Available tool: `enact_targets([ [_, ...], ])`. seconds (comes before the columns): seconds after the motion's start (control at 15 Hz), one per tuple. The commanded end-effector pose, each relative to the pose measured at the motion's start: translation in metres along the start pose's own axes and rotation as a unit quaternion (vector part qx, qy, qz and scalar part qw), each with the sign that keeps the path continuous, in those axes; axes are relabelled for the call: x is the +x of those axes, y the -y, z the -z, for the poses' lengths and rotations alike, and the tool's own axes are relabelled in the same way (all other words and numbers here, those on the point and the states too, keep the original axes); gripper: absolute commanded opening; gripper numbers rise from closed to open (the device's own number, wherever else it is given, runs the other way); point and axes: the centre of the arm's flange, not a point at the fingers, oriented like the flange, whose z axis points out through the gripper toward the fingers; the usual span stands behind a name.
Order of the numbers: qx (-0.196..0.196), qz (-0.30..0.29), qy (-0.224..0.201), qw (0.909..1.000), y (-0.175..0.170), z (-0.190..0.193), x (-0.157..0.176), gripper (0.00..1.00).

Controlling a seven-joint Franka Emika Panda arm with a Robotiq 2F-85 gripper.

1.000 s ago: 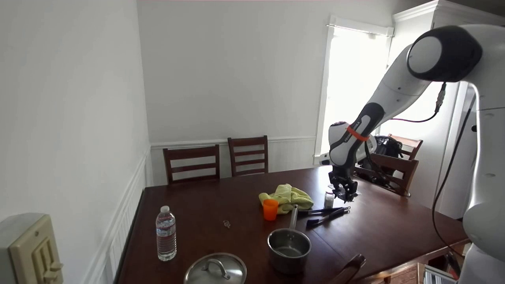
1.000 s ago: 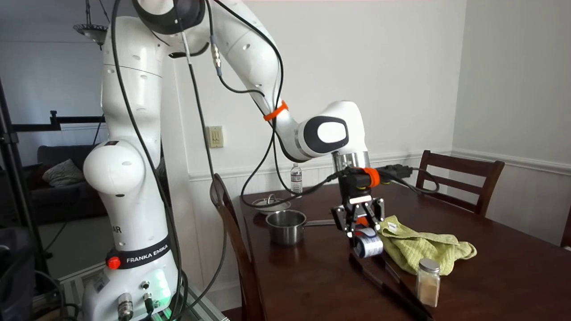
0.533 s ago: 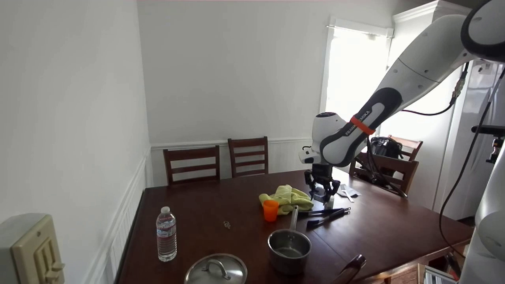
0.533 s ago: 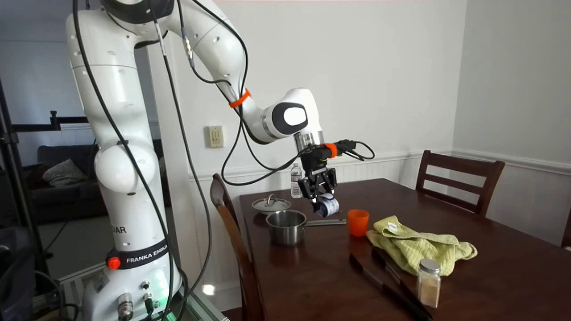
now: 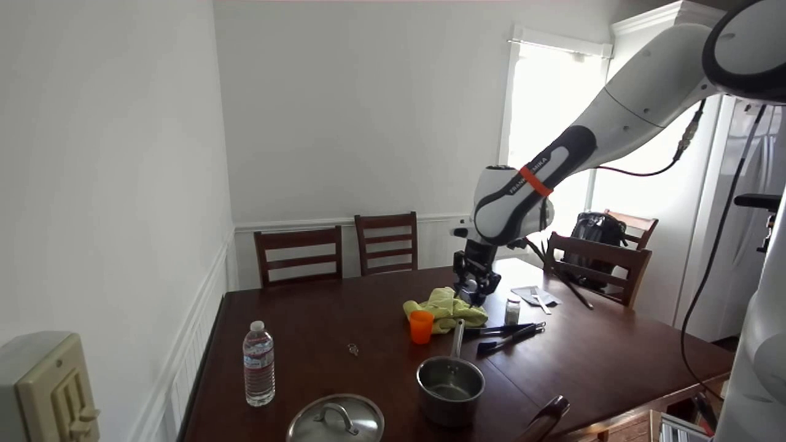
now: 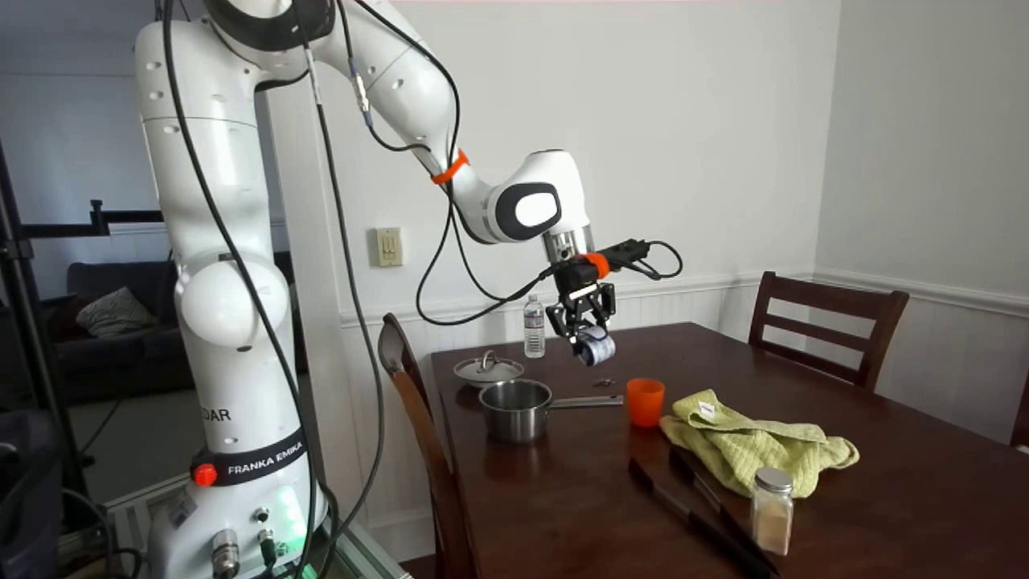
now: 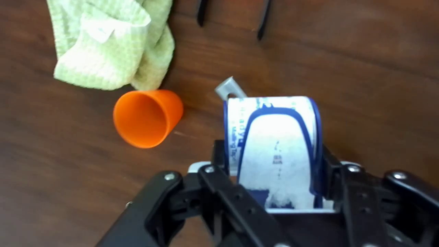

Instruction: Put the masking tape inside the orange cup

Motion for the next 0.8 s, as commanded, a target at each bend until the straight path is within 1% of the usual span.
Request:
enact_targets([
  [0.0,-0.039,-0.075,-0.06,0.9947,-0.091,-0.013,0.019,0.36],
  [0.13,-0.051,-0.128,-0.092,0.9862,-0.126,-0.021,0.022,0.36],
  [0.2,-0.056,-0.157,-0.102,0.9807,-0.142,-0.028,0.02,0.36],
  [0.27,-0.056,-0.179,-0.102,0.9769,-0.151,-0.042,0.01,0.36],
  [0.33,-0.05,-0.201,-0.106,0.9726,-0.157,-0.057,-0.003,0.36],
  [0.4,-0.026,-0.208,-0.112,0.9713,-0.162,-0.072,-0.017,0.36],
  [0.47,-0.041,-0.178,-0.099,0.9782,-0.125,-0.04,0.007,0.61],
  [0.6,-0.029,-0.2,-0.098,0.9744,-0.134,-0.068,-0.015,0.61],
  [0.67,-0.026,-0.205,-0.097,0.9737,-0.136,-0.076,-0.021,0.36],
  [0.73,-0.018,-0.211,-0.104,0.9717,-0.129,-0.085,-0.018,0.36],
])
